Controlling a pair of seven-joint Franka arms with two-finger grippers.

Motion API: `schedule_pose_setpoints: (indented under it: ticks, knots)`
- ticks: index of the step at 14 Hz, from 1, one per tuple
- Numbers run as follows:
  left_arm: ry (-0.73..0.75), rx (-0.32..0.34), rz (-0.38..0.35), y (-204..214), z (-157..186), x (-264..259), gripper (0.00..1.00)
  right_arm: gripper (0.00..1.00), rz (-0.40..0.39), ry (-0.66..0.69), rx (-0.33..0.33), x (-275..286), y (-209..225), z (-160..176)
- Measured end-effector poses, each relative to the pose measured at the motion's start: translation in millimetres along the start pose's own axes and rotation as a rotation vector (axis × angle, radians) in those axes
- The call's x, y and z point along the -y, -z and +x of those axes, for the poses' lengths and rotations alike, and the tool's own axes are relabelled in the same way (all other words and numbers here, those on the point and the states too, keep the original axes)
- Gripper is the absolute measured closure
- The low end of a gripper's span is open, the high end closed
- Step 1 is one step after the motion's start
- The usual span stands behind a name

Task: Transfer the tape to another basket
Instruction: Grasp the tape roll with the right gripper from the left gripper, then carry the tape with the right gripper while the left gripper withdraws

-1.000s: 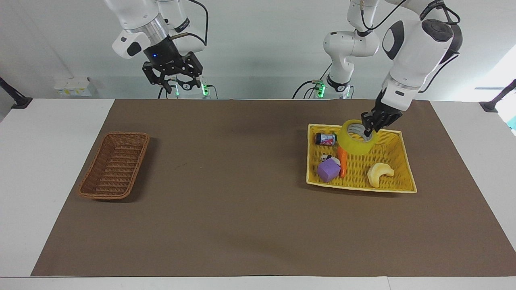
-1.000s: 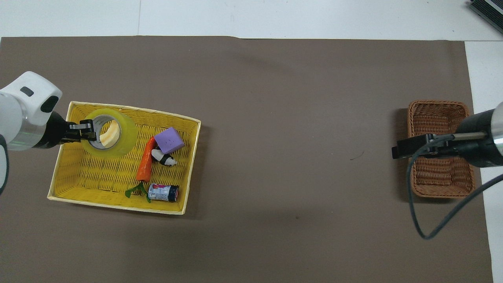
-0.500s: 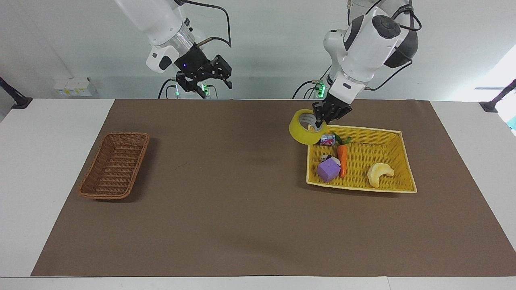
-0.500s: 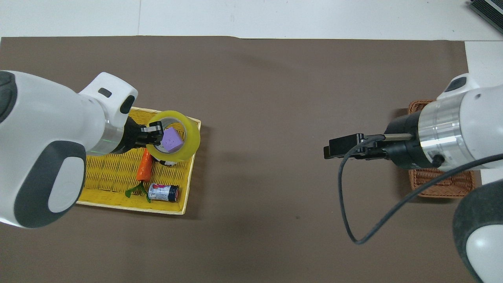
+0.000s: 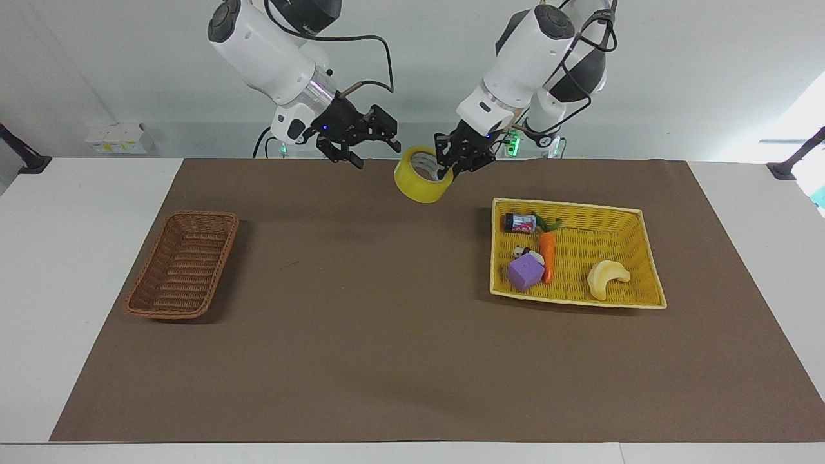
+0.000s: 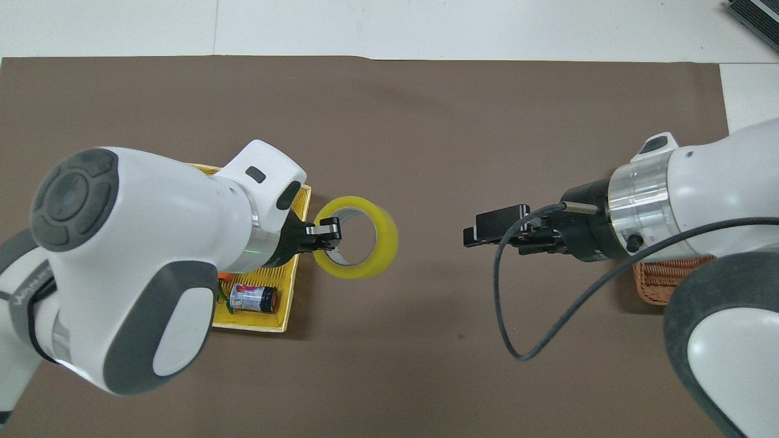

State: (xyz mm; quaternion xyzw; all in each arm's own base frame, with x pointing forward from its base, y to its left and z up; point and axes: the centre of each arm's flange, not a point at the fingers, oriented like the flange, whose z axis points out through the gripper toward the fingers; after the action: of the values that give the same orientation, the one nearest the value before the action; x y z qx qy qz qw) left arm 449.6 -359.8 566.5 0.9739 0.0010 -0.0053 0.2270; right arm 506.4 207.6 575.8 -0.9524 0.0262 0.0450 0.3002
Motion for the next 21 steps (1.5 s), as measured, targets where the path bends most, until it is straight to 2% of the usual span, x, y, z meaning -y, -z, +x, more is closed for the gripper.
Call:
schedule_pose_setpoints:
  ticks: [3, 8, 14, 15, 17, 19, 21]
  knots:
    - [-0.031, -0.007, -0.05, -2.5, -8.5, -16.3, 0.78, 0.0, 0.019, 0.041, 0.003, -15.9, 2.4, -6.5]
    - [-0.034, -0.081, -0.136, 2.3, -8.4, -33.2, 0.78, 0.0, 0.023, 0.053, -0.002, -19.9, 6.1, -10.7]
    - [-0.049, -0.088, -0.153, -4.3, -14.5, -44.4, 0.77, 0.66, 0.025, 0.085, -0.011, -21.2, 10.8, -11.6]
    - [-0.047, -0.093, -0.162, -2.3, -14.1, -45.7, 0.73, 0.78, 0.025, 0.08, -0.013, -23.4, 12.1, -10.5]
    - [-0.043, -0.101, -0.174, 3.7, -12.4, -46.8, 0.52, 0.96, 0.026, 0.071, -0.018, -27.6, 14.8, -8.6]
    - [-0.012, -0.119, -0.183, 14.5, -1.4, -35.9, 0.28, 1.0, 0.028, 0.063, -0.03, -31.5, 19.5, -6.1]
    - [0.074, -0.132, -0.227, 31.4, 18.8, -13.4, 0.04, 1.0, 0.03, 0.045, -0.047, -40.1, 28.0, -1.8]
